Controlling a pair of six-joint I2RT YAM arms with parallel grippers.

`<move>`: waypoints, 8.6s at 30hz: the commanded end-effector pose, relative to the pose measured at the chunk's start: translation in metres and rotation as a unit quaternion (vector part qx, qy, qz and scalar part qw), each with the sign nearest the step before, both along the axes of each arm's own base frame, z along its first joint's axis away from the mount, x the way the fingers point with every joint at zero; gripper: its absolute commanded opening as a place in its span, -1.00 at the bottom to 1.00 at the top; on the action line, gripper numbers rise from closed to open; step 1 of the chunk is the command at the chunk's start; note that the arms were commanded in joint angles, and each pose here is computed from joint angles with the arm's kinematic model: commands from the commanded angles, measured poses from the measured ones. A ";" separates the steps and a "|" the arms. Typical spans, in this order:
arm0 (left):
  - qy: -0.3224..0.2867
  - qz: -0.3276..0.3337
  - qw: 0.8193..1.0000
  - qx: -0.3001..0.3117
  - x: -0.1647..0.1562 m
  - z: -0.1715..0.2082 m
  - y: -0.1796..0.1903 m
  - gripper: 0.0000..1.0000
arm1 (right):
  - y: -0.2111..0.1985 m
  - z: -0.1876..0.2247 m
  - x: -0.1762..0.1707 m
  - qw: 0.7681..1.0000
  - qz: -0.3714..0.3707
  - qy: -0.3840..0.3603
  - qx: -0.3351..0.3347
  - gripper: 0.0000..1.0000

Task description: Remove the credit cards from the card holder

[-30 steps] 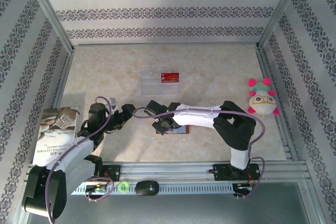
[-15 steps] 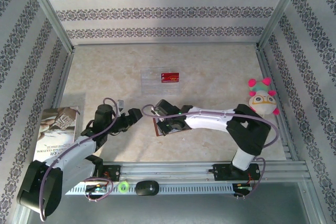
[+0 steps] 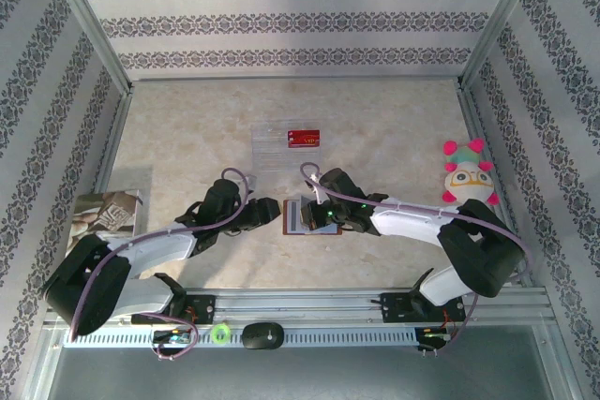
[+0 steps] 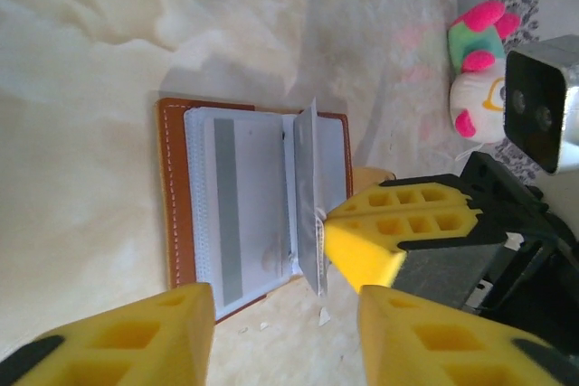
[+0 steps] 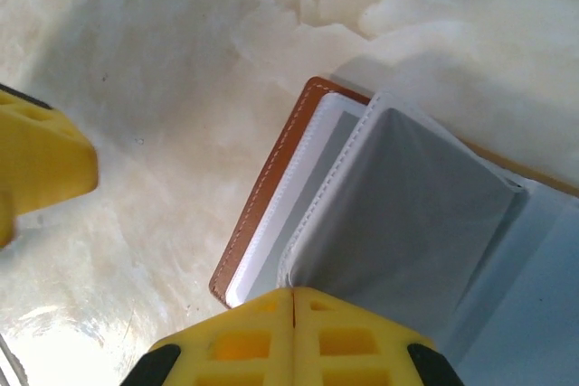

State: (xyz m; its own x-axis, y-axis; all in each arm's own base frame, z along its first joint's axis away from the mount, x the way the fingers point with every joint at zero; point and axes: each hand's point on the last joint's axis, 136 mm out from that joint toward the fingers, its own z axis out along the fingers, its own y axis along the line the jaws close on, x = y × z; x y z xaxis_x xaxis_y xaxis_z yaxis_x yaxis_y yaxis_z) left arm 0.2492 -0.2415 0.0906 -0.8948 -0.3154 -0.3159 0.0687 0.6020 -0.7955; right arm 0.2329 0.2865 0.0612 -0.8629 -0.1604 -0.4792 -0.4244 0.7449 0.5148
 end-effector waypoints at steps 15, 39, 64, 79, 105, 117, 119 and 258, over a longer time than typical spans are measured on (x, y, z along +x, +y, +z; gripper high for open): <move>0.051 -0.041 0.992 0.107 0.013 -0.053 -0.036 -0.38 | 0.001 0.021 -0.008 0.998 -0.005 -0.007 0.057 -1.00; 0.161 -0.110 0.948 0.252 -0.031 -0.111 -0.017 -0.74 | -0.082 0.001 -0.026 0.986 -0.167 0.003 -0.018 -0.69; 0.078 -0.096 0.968 0.217 -0.015 -0.052 -0.024 -0.24 | -0.081 -0.010 -0.018 0.988 -0.115 0.037 -0.094 -0.51; 0.053 -0.106 0.977 0.176 -0.006 -0.021 -0.041 -0.16 | -0.067 0.023 -0.011 0.994 -0.059 -0.024 -0.090 -0.35; 0.108 -0.116 0.963 0.219 0.003 -0.070 -0.026 -0.33 | -0.076 -0.064 -0.026 0.978 -0.112 0.066 -0.161 -0.86; 0.072 -0.090 0.981 0.159 0.006 -0.030 -0.033 -0.32 | -0.060 -0.071 -0.028 0.982 -0.112 0.068 -0.136 -0.90; 0.074 -0.098 0.982 0.140 0.004 -0.031 -0.042 -0.33 | -0.060 -0.072 -0.029 0.982 -0.112 0.068 -0.135 -0.90; -0.197 -0.048 0.967 -0.152 -0.012 0.118 0.007 -0.70 | 0.030 0.166 0.001 0.939 0.070 -0.030 0.336 -0.79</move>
